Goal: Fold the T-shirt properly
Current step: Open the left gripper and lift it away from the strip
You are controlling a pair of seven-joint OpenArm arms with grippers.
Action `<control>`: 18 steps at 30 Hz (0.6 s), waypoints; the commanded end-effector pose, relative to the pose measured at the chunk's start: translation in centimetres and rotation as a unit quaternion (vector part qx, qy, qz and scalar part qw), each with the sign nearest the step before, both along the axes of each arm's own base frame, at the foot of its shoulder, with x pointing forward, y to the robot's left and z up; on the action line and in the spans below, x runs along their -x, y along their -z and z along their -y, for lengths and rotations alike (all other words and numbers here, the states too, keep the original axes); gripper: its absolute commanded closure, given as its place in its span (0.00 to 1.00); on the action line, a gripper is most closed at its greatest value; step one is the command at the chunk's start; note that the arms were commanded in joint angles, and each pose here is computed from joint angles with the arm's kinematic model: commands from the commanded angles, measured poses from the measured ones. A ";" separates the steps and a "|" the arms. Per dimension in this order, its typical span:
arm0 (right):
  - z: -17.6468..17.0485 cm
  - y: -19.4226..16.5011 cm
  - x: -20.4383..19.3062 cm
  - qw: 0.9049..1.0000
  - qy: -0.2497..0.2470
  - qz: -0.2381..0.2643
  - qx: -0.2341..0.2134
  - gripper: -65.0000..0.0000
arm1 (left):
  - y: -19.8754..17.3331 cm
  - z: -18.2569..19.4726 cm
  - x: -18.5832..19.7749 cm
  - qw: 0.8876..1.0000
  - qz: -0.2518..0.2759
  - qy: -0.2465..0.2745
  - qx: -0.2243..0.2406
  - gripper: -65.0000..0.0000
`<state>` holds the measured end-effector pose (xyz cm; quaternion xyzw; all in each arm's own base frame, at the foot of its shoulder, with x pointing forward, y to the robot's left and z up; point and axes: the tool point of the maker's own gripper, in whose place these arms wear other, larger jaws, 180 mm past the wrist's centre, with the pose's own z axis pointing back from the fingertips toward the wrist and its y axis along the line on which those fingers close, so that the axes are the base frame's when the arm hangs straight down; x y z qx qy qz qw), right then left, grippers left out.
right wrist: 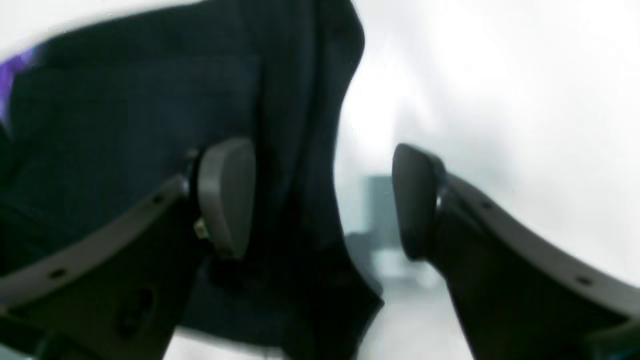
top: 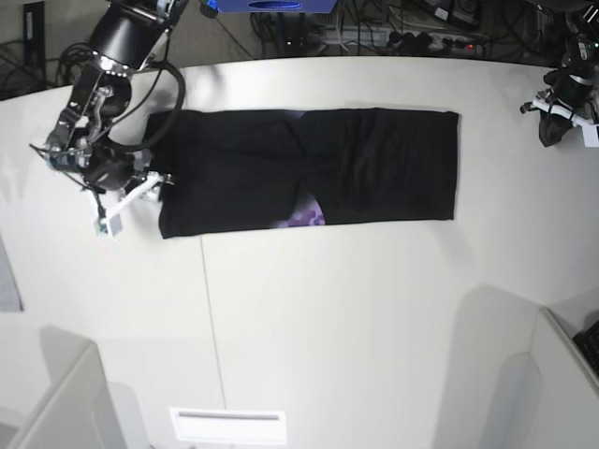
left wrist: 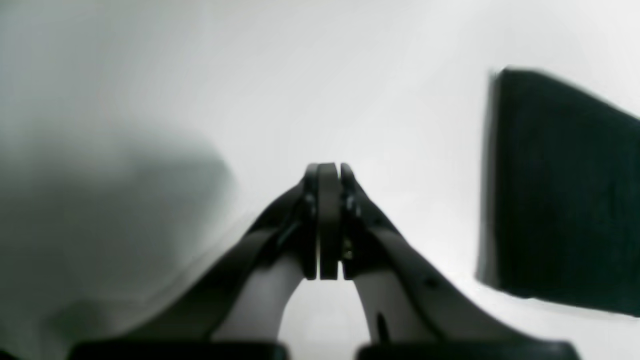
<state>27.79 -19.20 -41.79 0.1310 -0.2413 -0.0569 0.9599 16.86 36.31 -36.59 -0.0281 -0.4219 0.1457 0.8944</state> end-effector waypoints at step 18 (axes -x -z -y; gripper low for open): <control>-0.4 0.5 0.5 0.994 0.006 -0.016 -0.104 0.39 | 1.1 1.0 -0.9 0.996 -0.038 0.036 -0.076 1.00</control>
